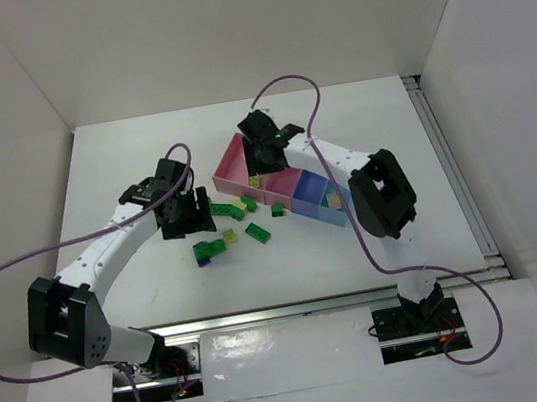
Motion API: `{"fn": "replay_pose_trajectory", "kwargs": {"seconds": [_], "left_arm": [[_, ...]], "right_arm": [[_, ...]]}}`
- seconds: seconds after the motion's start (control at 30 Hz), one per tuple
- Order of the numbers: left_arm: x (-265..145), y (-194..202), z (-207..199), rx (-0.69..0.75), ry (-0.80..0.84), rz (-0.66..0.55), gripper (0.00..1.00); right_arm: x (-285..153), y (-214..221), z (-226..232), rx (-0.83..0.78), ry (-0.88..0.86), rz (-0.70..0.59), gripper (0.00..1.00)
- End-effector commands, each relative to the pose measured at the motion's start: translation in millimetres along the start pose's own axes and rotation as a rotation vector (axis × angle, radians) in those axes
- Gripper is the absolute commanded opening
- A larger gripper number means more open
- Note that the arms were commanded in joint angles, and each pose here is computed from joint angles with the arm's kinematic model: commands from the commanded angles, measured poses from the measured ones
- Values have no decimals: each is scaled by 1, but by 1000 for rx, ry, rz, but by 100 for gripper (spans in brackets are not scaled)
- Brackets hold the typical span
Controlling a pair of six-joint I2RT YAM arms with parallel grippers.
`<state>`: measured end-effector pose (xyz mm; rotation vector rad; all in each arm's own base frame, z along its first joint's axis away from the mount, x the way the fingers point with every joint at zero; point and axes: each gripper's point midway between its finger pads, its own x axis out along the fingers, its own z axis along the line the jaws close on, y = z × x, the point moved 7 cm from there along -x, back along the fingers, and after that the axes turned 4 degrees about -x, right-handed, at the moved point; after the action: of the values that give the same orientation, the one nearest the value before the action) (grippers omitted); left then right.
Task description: Sort the legos into containers by color
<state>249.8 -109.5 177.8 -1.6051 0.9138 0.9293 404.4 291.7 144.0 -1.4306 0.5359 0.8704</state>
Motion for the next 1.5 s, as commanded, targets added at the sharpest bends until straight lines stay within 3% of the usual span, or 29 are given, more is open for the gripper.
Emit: {"fn": "replay_pose_trajectory", "kwargs": {"seconds": [0.0,0.2,0.33,0.6,0.83,1.07,1.13,1.27,1.47], "left_arm": [[-1,-4,-6,17,17,-7,79],[8,-10,-5,-3,-8,-17,79],[7,-23,3,-66,-20,-38,79],[3,-31,22,-147,-51,-67,79],[0,-31,21,-138,-38,-72,79],[-2,-35,34,-151,-86,-90,79],[-4,-39,37,-151,-86,-100,79],[-8,-47,41,-164,-82,-117,79],[-13,-54,47,-146,-66,-128,79]], "right_arm": [[-65,-4,4,-20,-59,-126,55],[-100,46,16,-216,-161,-105,57],[-98,89,29,-421,-271,21,79],[-74,118,43,-550,-275,127,80],[-47,137,48,-577,-273,186,71],[-38,149,50,-568,-269,208,47],[-46,140,52,-561,-283,172,38],[-69,116,51,-536,-250,73,30],[-99,67,23,-350,-60,-129,28]]}}
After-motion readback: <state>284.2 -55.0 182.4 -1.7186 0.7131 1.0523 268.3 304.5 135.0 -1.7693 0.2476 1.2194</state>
